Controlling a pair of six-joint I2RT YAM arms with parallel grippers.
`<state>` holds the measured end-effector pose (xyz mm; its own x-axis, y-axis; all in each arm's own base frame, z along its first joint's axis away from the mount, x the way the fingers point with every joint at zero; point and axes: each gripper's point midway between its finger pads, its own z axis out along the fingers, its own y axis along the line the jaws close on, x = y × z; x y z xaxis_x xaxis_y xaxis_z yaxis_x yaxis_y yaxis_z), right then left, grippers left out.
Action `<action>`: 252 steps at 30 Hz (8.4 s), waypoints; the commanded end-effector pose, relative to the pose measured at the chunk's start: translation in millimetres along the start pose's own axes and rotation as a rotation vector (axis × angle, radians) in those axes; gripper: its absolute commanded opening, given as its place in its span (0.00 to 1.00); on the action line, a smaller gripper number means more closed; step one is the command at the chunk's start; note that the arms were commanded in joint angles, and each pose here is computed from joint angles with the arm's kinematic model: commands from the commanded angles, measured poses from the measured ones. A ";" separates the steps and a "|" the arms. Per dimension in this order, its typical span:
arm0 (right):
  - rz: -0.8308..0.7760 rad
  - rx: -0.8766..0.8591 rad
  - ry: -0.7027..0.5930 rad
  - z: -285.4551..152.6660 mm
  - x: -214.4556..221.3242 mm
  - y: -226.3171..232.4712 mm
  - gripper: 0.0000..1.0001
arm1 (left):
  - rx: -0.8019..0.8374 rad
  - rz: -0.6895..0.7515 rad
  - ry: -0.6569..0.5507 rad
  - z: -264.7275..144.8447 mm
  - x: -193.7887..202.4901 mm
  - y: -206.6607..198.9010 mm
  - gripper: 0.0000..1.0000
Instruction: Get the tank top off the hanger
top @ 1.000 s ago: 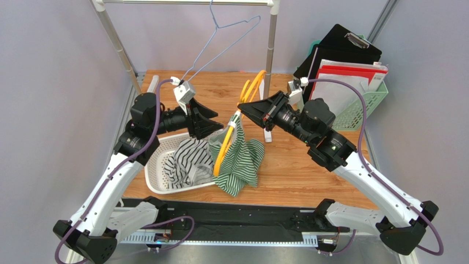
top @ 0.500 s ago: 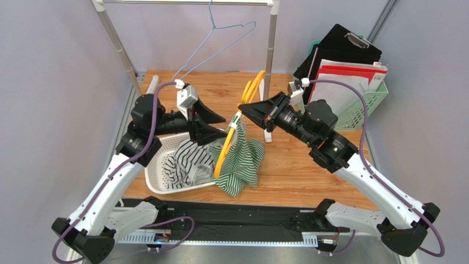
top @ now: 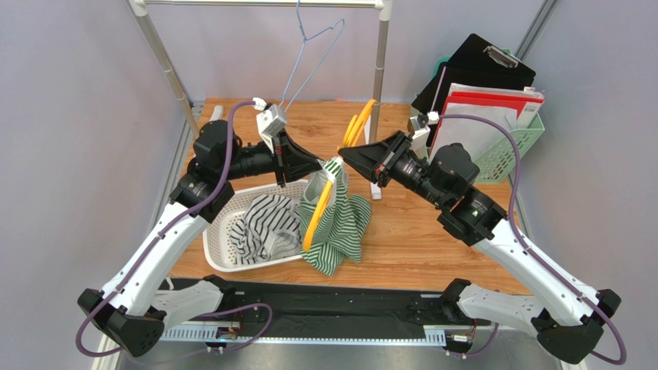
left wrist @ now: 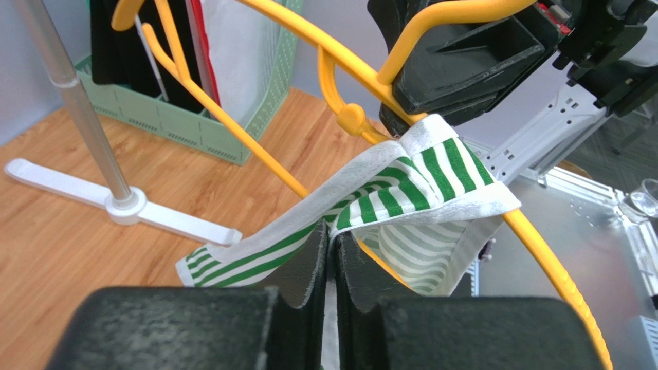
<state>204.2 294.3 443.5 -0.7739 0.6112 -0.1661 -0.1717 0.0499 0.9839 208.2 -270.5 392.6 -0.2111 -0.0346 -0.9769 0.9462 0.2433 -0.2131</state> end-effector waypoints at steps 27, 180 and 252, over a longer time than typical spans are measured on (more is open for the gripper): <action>-0.237 0.070 -0.302 -12.2 -168.0 17.0 0.00 | 0.082 -0.052 -0.129 -28.7 -24.9 -73.2 0.00; -0.761 0.292 -0.551 -183.8 -116.7 49.4 0.00 | -0.778 -0.167 0.625 128.1 252.6 55.4 0.00; -0.705 0.241 -0.467 -161.9 -110.6 34.0 0.00 | -2.299 -1.320 0.095 -220.6 318.3 98.6 0.00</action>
<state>187.1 97.7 471.4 -0.2287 0.6324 -0.7401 -0.2895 0.6817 0.6720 180.6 -43.7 67.5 -0.2111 -0.8575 -0.4692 -0.9701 0.2427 -0.0071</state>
